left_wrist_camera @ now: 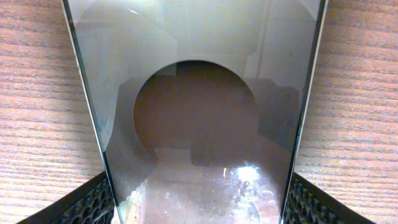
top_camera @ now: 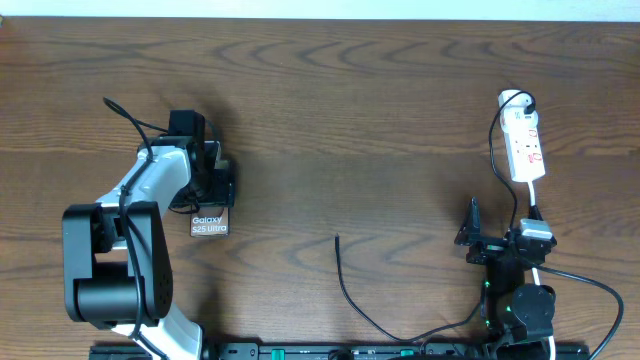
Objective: Plug charger to phone and switch on socket
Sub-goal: 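Lower the left gripper and close it on the phone's long edges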
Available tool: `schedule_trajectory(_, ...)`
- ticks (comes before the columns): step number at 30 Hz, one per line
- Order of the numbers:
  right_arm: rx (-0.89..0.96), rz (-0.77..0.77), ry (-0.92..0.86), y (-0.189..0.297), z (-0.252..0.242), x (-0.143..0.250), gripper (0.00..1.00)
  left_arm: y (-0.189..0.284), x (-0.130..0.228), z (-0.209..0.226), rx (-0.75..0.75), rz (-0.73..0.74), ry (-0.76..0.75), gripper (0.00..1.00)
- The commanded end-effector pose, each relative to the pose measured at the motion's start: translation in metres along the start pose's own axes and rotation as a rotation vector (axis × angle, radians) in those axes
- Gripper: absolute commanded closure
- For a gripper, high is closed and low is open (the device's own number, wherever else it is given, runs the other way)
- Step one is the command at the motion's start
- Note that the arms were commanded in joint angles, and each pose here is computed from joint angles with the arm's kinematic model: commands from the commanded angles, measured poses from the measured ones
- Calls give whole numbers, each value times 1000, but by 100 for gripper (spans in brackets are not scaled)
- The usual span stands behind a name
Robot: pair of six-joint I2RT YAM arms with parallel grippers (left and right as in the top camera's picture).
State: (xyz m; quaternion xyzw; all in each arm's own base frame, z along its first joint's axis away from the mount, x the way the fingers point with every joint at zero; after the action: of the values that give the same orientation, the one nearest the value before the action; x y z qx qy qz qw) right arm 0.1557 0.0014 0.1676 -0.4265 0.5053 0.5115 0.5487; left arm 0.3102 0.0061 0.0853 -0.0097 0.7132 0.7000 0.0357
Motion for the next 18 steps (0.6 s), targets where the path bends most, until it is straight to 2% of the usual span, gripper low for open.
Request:
schedule_trajectory(1,10,-1,13,0,-1,0,1,-15,13,-4,47,60,2,28)
schedule_trajectory(11,10,-1,13,0,-1,0,1,-15,13,-4,47,60,2,45)
schedule_trajectory(12,10,-1,13,0,-1,0,1,-15,13,-4,47,59,2,50)
schedule_trajectory(13,10,-1,13,0,-1,0,1,-15,12,-4,47,58,2,61)
schedule_trajectory(15,10,-1,13,0,-1,0,1,-15,12,-4,47,55,2,70)
schedule_trajectory(18,10,-1,13,0,-1,0,1,-15,12,-4,47,52,3,92)
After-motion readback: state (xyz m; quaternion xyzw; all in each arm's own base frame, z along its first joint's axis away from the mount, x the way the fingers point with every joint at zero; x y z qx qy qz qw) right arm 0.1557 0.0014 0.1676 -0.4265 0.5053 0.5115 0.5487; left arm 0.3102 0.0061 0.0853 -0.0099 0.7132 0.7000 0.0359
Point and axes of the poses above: each gripper's point midway between its finger pads, its own y axis back along the fingers, its own z axis along the line the jaws close on, x = y × z, the point moved 9 cm from there along y, back along the fingers, and after that the axes turned 3 degrees about -y, right-handed, at the moved point
